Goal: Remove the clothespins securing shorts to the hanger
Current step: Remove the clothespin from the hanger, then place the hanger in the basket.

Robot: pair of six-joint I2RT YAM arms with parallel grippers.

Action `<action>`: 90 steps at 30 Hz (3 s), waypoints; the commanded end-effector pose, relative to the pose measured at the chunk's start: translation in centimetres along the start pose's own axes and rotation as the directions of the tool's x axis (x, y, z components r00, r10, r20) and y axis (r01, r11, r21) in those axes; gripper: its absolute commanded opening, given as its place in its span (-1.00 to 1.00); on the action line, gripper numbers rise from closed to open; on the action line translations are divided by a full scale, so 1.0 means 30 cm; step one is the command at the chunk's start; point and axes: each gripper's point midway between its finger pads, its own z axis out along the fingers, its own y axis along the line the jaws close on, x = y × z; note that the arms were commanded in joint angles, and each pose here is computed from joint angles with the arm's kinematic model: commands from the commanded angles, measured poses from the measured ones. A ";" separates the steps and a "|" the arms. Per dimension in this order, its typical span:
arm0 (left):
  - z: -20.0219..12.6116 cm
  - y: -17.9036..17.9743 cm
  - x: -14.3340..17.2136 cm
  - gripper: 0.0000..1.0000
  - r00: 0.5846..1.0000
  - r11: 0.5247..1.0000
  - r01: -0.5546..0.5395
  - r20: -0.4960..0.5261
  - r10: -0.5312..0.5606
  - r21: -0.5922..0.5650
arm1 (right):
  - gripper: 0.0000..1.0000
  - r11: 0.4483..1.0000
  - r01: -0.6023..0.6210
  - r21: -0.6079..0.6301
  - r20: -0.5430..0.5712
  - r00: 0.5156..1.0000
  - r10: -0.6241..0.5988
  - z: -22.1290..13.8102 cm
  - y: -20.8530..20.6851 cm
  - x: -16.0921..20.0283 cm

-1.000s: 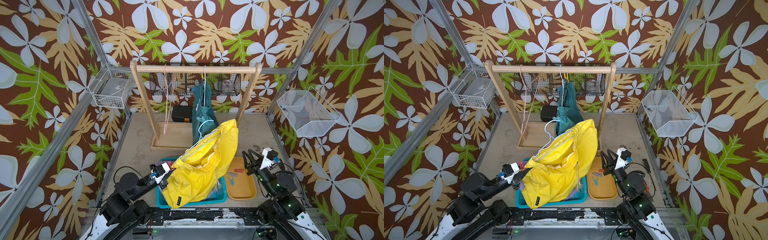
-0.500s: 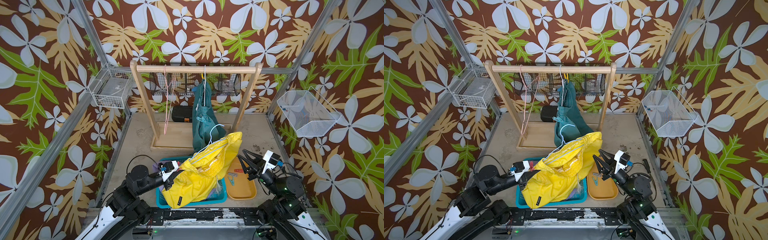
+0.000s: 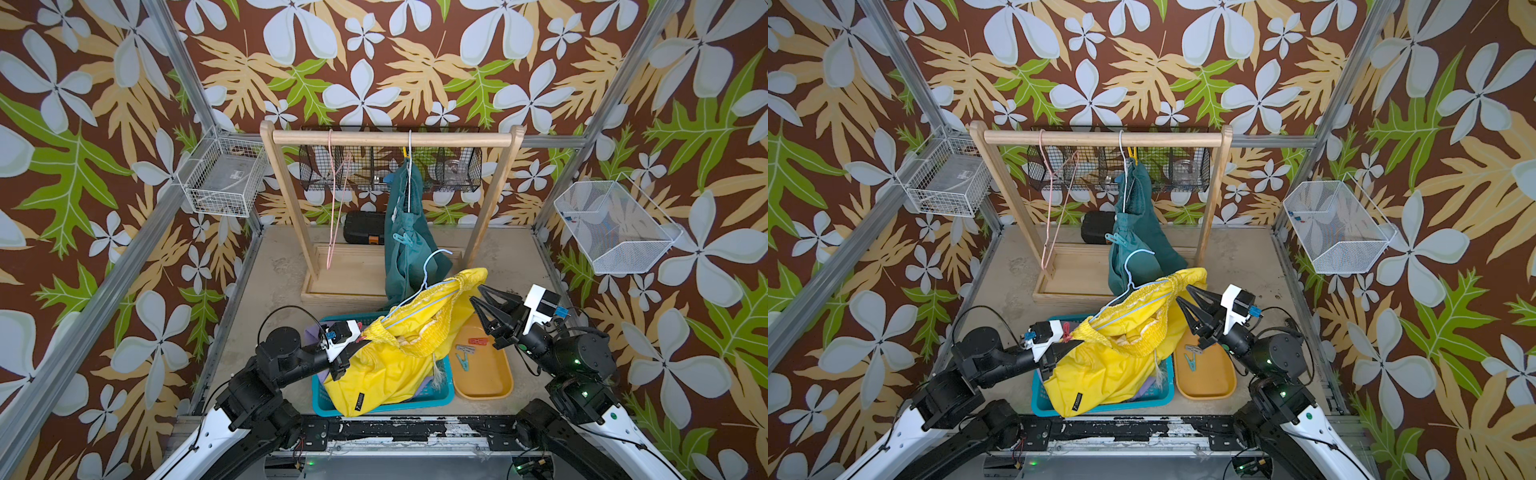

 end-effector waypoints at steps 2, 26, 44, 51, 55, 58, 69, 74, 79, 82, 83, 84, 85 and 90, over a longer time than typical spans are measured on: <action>-0.003 0.006 -0.030 -1.00 1.000 1.000 -0.001 0.030 0.001 -0.007 | -0.24 0.992 0.092 0.082 -0.052 0.995 -0.088 0.033 -0.001 0.018; -0.016 0.009 -0.030 -1.00 0.999 1.000 -0.015 0.034 0.016 -0.023 | -0.06 0.977 0.199 0.078 -0.199 0.963 -0.181 0.240 0.108 -0.007; -0.014 0.009 -0.039 -1.00 0.999 0.999 -0.027 0.037 0.027 -0.019 | -0.13 0.982 0.189 0.027 -0.195 0.964 -0.180 0.310 0.146 0.003; -0.015 0.007 -0.040 -1.00 0.999 0.999 -0.030 0.039 0.031 -0.017 | -0.22 0.983 0.182 0.027 -0.182 0.968 -0.174 0.324 0.144 0.001; -0.015 0.005 -0.041 -1.00 0.999 1.000 -0.027 0.040 0.028 -0.014 | -0.26 0.984 0.175 0.017 -0.173 0.970 -0.169 0.333 0.151 -0.006; -0.013 0.006 -0.038 -1.00 0.999 1.000 -0.026 0.037 0.027 -0.013 | -0.27 0.986 0.166 0.006 -0.171 0.972 -0.162 0.338 0.159 -0.004; -0.015 0.010 -0.038 -1.00 0.999 0.999 -0.026 0.038 0.026 -0.023 | -0.84 0.988 0.154 -0.005 -0.169 0.974 -0.153 0.342 0.166 0.016; -0.030 0.003 -0.061 -0.67 0.997 1.000 -0.021 0.074 0.022 -0.019 | -1.00 0.988 0.155 -0.011 -0.165 0.974 -0.155 0.335 0.169 0.018; -0.053 -0.023 -0.099 -0.38 0.991 1.000 -0.020 0.131 0.018 0.014 | -1.00 0.988 0.153 -0.008 -0.166 0.974 -0.153 0.331 0.166 0.026; -0.068 -0.032 -0.114 0.45 0.987 0.999 -0.030 0.159 0.027 0.018 | -1.00 0.988 0.154 -0.003 -0.165 0.975 -0.152 0.327 0.163 0.028; -0.074 -0.037 -0.118 0.56 0.985 0.999 -0.037 0.167 0.033 0.022 | -1.00 0.989 0.151 0.000 -0.161 0.976 -0.149 0.324 0.160 0.025; -0.077 -0.039 -0.119 0.68 0.985 0.999 -0.038 0.172 0.034 0.023 | -1.00 0.988 0.152 0.001 -0.159 0.976 -0.150 0.322 0.159 0.023; -0.079 -0.039 -0.119 0.71 0.984 0.999 -0.039 0.174 0.035 0.022 | -1.00 0.989 0.149 -0.001 -0.158 0.976 -0.147 0.319 0.160 0.024; -0.084 -0.023 -0.127 0.74 0.981 0.999 -0.039 0.189 0.040 -0.012 | -1.00 0.990 0.139 0.002 -0.149 0.979 -0.137 0.307 0.152 0.018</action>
